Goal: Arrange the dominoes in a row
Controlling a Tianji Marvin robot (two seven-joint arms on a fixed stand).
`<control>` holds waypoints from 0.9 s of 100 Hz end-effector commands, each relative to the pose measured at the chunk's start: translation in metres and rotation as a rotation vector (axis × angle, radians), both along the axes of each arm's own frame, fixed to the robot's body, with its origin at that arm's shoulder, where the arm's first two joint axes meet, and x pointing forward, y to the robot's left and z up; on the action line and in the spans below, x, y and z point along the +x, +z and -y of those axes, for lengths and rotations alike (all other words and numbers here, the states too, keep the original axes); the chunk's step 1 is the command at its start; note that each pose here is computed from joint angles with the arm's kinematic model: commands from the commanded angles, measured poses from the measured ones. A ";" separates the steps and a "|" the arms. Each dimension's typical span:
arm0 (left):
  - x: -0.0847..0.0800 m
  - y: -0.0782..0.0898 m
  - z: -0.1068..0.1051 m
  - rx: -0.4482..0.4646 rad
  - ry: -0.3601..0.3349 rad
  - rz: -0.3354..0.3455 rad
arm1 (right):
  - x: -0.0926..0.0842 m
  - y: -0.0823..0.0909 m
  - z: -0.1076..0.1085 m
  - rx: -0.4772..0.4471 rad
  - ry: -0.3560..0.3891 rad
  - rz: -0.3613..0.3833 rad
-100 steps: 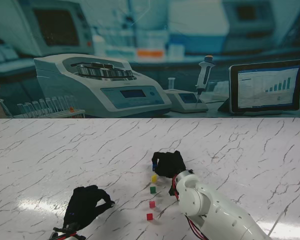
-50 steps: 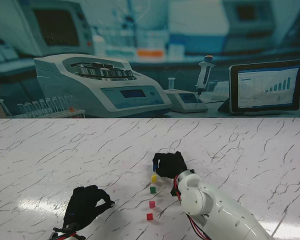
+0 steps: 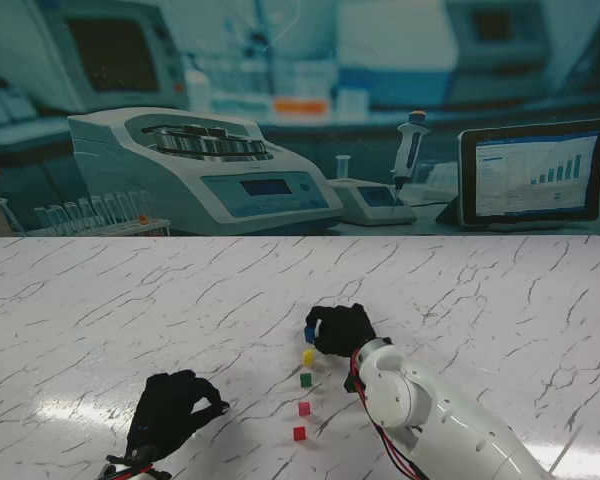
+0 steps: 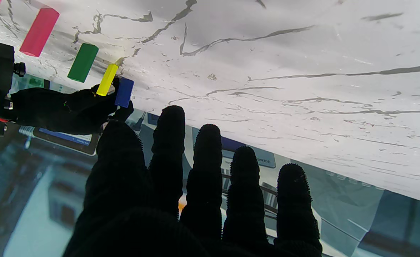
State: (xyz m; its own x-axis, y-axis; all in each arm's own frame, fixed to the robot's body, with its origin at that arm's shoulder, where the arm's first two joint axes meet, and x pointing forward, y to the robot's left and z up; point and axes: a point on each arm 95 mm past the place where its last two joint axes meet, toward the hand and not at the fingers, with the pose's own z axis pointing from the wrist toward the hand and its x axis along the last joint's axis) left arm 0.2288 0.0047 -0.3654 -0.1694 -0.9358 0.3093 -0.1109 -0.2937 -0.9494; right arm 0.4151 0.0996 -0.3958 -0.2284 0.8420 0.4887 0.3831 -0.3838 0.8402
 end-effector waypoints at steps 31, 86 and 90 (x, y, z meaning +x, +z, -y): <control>-0.003 -0.002 0.004 -0.020 -0.016 -0.011 | -0.002 -0.003 -0.002 0.006 0.010 -0.015; -0.003 -0.002 0.004 -0.021 -0.013 -0.017 | -0.001 -0.005 -0.003 -0.004 0.025 0.000; -0.003 -0.001 0.004 -0.021 -0.014 -0.017 | 0.000 -0.005 -0.003 -0.005 0.025 0.001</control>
State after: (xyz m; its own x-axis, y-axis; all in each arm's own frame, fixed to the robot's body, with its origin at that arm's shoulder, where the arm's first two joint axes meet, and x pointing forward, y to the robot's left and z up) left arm 0.2288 0.0048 -0.3654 -0.1669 -0.9353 0.3121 -0.1131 -0.2963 -0.9484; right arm 0.4189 0.0989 -0.3966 -0.2493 0.8413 0.4797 0.3810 -0.3702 0.8472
